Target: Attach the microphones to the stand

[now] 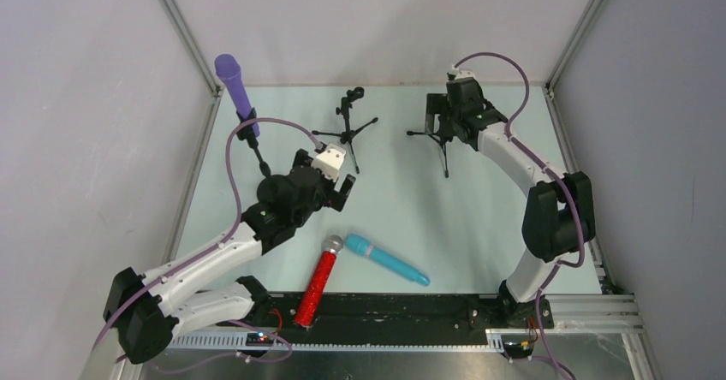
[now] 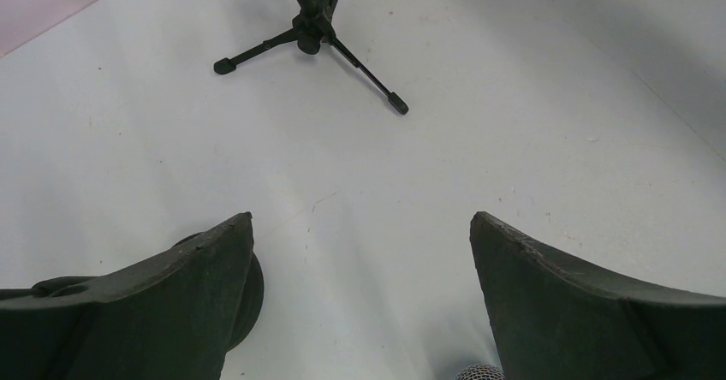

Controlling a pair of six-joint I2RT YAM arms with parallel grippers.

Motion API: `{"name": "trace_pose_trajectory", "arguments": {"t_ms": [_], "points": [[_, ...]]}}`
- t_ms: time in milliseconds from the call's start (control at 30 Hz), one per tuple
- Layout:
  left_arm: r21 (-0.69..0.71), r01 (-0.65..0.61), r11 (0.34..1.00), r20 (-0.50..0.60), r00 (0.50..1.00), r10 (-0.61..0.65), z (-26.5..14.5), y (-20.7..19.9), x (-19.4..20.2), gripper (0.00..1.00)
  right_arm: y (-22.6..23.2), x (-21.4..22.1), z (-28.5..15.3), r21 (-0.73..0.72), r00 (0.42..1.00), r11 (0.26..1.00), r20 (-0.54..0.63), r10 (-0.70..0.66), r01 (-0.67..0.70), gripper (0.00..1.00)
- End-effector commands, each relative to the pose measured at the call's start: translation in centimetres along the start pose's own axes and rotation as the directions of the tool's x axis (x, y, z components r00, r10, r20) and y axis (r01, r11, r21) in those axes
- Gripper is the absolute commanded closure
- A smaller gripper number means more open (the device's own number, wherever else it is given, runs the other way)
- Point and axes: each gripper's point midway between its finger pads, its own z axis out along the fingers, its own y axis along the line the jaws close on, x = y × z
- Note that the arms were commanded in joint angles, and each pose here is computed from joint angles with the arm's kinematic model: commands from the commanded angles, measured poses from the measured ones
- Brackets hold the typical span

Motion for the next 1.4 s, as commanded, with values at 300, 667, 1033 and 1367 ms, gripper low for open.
{"name": "trace_pose_trajectory", "arguments": {"t_ms": [300,667,1033,1367], "points": [[-0.007,-0.013,1.000,0.039,0.999,0.013,0.2,0.0,-1.1,0.00,0.3,-5.1,2.1,-0.032,0.985,0.999,0.167,0.033,-0.028,0.01],[-0.009,-0.034,0.999,0.033,0.999,0.034,0.3,0.0,-0.9,0.00,0.0,-7.6,3.3,0.002,0.978,1.000,0.210,0.007,-0.007,0.05],[-0.004,-0.045,0.999,0.032,0.998,0.045,0.4,-0.1,-1.0,0.00,0.6,-7.3,3.9,-0.014,0.977,0.998,0.208,-0.050,0.054,0.24],[-0.013,-0.025,1.000,0.067,0.997,0.026,-0.3,0.3,-1.9,0.00,1.4,-6.5,2.8,-0.036,0.972,0.993,0.213,-0.103,0.113,0.34]]}}
